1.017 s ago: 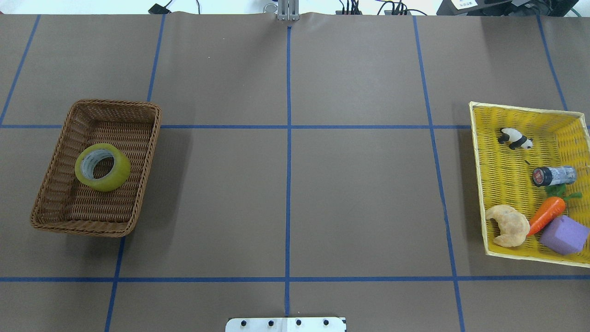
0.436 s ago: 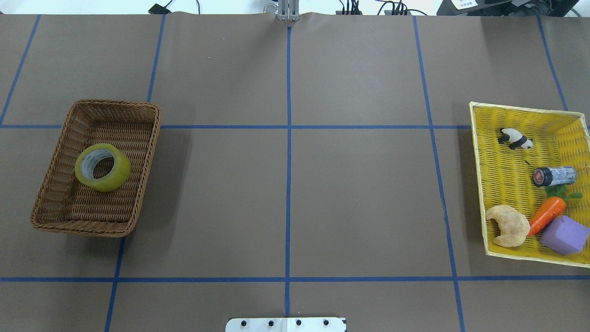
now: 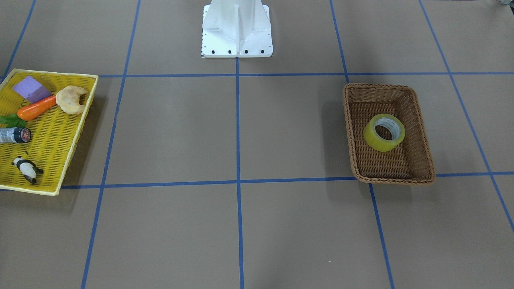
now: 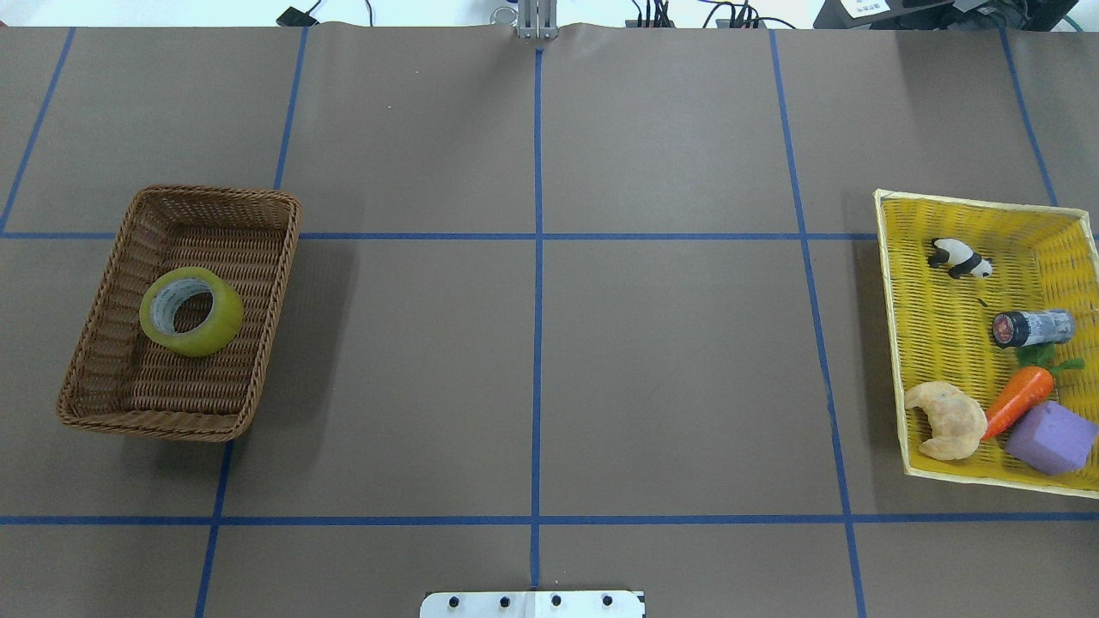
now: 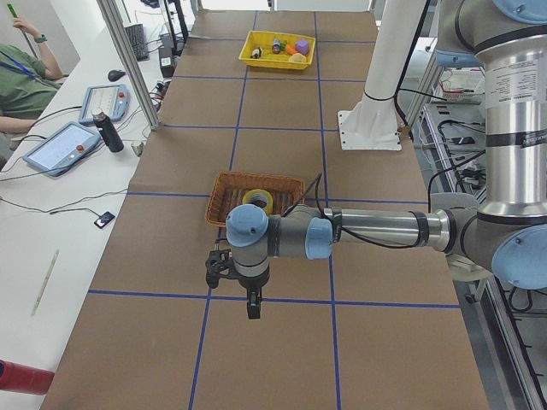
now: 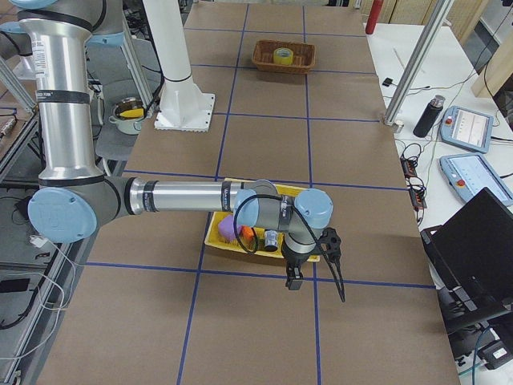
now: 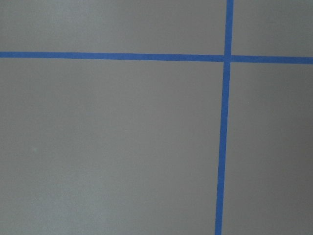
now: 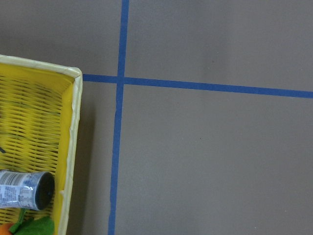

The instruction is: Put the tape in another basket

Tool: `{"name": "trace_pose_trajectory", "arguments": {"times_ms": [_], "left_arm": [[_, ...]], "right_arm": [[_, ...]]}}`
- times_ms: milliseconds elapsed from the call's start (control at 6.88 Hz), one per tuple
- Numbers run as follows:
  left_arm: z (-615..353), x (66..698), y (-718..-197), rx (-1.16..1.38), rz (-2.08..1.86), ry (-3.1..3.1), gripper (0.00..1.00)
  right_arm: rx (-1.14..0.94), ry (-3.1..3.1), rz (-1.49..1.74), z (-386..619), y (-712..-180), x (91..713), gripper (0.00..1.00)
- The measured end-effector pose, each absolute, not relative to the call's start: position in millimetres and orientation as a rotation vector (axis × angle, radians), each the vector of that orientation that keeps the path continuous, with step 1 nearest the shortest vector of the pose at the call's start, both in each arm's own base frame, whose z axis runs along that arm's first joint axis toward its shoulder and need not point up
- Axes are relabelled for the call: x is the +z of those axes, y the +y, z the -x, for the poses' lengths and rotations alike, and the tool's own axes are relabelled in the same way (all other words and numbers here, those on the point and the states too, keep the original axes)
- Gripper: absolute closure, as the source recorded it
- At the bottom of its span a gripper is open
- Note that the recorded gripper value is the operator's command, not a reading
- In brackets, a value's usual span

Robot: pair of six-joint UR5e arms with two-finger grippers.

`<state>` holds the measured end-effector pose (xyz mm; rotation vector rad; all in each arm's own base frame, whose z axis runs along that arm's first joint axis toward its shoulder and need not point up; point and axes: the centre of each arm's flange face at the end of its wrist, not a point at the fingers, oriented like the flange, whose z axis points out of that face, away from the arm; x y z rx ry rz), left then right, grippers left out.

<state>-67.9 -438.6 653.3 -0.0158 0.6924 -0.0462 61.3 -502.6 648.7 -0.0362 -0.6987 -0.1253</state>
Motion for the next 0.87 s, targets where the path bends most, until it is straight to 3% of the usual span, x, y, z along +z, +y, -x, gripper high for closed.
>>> {"name": "trace_pose_trajectory", "arguments": {"times_ms": [872], "left_arm": [[67, 653, -439, -0.045, 0.017, 0.696, 0.02]], "right_arm": [[-0.120, -0.713, 0.037, -39, -513, 630, 0.00]]}}
